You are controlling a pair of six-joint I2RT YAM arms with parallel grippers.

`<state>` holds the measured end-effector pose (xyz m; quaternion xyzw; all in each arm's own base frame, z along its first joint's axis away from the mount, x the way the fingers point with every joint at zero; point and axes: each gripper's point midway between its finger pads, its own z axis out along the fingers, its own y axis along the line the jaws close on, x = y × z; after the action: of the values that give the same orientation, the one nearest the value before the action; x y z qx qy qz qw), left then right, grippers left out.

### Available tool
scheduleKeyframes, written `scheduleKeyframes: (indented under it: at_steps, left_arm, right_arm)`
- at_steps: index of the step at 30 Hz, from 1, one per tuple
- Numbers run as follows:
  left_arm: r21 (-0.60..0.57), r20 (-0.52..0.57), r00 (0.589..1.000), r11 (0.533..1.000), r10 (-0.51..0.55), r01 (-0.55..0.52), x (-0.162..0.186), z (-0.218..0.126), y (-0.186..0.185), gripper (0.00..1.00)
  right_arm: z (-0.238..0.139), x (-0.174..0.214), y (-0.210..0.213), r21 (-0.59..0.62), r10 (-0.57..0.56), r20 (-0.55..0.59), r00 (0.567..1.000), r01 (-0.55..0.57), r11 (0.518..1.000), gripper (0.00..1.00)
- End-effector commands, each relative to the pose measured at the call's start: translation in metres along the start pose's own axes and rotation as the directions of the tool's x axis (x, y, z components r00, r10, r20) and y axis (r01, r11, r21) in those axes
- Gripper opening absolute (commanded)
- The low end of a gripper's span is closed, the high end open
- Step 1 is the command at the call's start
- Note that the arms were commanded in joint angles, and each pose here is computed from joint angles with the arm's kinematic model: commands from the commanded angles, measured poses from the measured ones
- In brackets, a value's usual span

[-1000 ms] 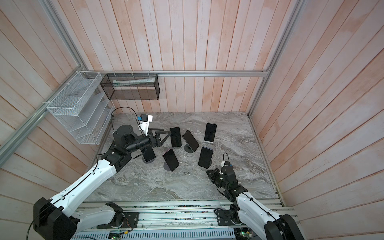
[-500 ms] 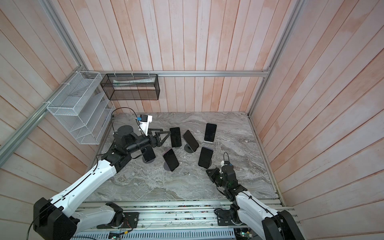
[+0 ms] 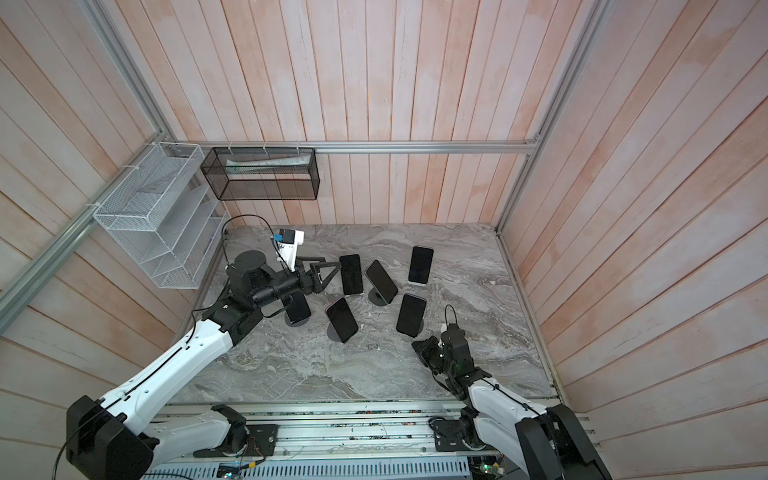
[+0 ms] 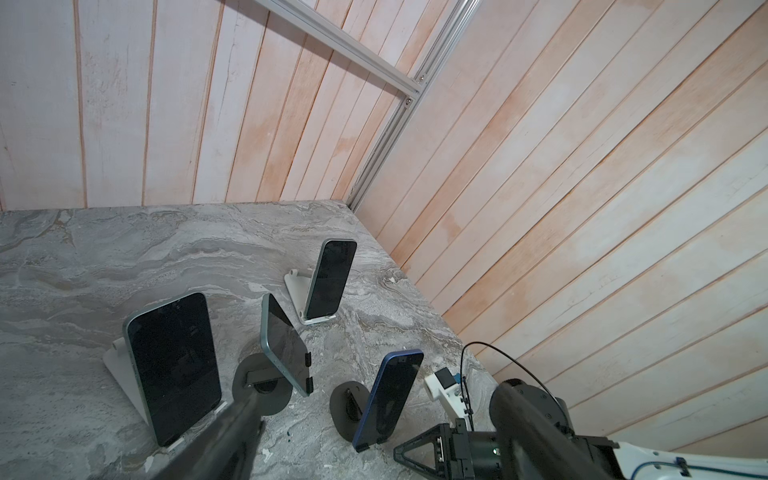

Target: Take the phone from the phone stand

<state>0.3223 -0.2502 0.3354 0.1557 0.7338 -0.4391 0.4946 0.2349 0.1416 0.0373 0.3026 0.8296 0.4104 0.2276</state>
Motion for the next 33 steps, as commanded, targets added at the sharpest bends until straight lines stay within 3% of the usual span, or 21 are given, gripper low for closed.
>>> scheduleKeyframes:
  at_steps: [1, 33]
  left_arm:
    - [-0.004, 0.016, 1.000, 1.000, 0.024, -0.024, -0.002, -0.003, -0.002, 0.88]
    - [-0.015, 0.011, 1.000, 1.000, 0.024, -0.024, -0.001, -0.002, 0.001, 0.88]
  right_arm:
    - [0.001, -0.003, 0.009, -0.030, -0.006, 0.000, 1.000, 0.006, 1.000, 0.00]
    - [0.007, -0.018, 0.001, -0.029, 0.007, 0.044, 0.999, -0.005, 1.000, 0.00]
